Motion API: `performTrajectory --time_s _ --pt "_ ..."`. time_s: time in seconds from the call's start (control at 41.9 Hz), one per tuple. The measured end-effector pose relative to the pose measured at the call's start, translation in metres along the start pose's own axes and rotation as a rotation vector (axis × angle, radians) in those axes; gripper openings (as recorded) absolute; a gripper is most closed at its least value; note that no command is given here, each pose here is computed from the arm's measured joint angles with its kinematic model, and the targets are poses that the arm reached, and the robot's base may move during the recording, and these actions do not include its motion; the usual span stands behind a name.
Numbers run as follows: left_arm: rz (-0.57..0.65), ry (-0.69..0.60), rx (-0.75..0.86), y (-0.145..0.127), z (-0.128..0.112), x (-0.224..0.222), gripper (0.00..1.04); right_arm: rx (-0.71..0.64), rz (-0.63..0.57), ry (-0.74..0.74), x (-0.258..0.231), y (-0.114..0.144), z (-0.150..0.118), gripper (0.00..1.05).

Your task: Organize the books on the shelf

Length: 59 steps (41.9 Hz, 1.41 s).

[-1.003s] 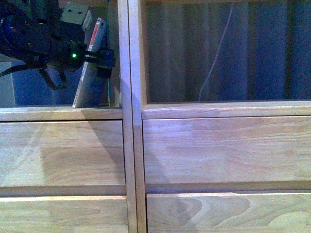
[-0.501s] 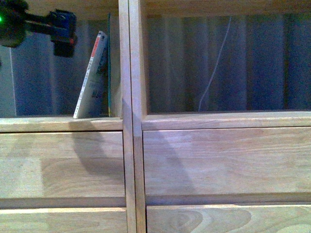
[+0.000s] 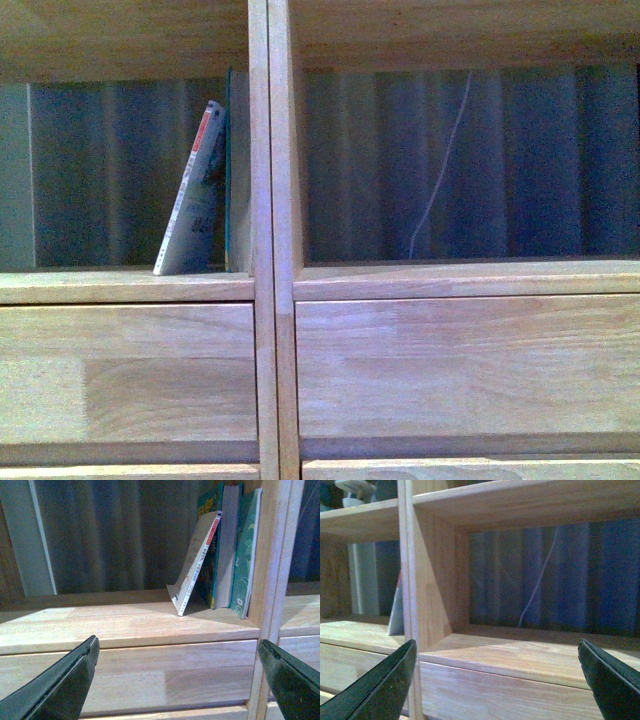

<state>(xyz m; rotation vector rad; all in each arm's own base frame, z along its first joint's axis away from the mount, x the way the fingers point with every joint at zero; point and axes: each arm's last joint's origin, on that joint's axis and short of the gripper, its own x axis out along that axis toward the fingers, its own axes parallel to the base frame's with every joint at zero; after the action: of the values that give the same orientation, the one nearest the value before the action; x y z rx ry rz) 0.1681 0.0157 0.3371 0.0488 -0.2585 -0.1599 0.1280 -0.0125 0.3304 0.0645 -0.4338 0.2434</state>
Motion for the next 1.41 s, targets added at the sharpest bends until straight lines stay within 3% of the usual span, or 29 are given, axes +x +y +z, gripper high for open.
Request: performTrajectory --time_s 0.167,0.263,0.31,0.454,0.788,0.907,1.409 --pt "-0.010 0.031 -0.050 -0.004 -0.020 -0.044 0.97 -0.019 -0.015 0.023 -0.008 0.007 -0.012 0.98" --pt "0.124 0.149 -0.066 -0.012 -0.032 -0.067 0.85 -0.044 -0.038 0.030 -0.016 0.012 -0.017 0.97" --pt "0.183 0.215 -0.071 -0.021 -0.048 -0.079 0.76 -0.040 -0.113 0.109 -0.019 0.014 -0.018 0.91" --pt "0.165 0.265 -0.067 -0.032 -0.077 -0.089 0.55 -0.043 -0.244 0.383 -0.046 0.018 -0.038 0.70" --pt "0.165 0.265 -0.060 -0.035 -0.106 -0.097 0.04 -0.055 -0.246 0.440 -0.067 0.018 -0.083 0.20" --pt "0.164 0.265 -0.058 -0.035 -0.114 -0.099 0.03 -0.059 -0.246 0.441 -0.072 0.018 -0.094 0.02" --pt "0.164 0.263 -0.057 -0.037 -0.133 -0.104 0.03 -0.060 -0.245 0.444 -0.085 0.018 -0.121 0.03"
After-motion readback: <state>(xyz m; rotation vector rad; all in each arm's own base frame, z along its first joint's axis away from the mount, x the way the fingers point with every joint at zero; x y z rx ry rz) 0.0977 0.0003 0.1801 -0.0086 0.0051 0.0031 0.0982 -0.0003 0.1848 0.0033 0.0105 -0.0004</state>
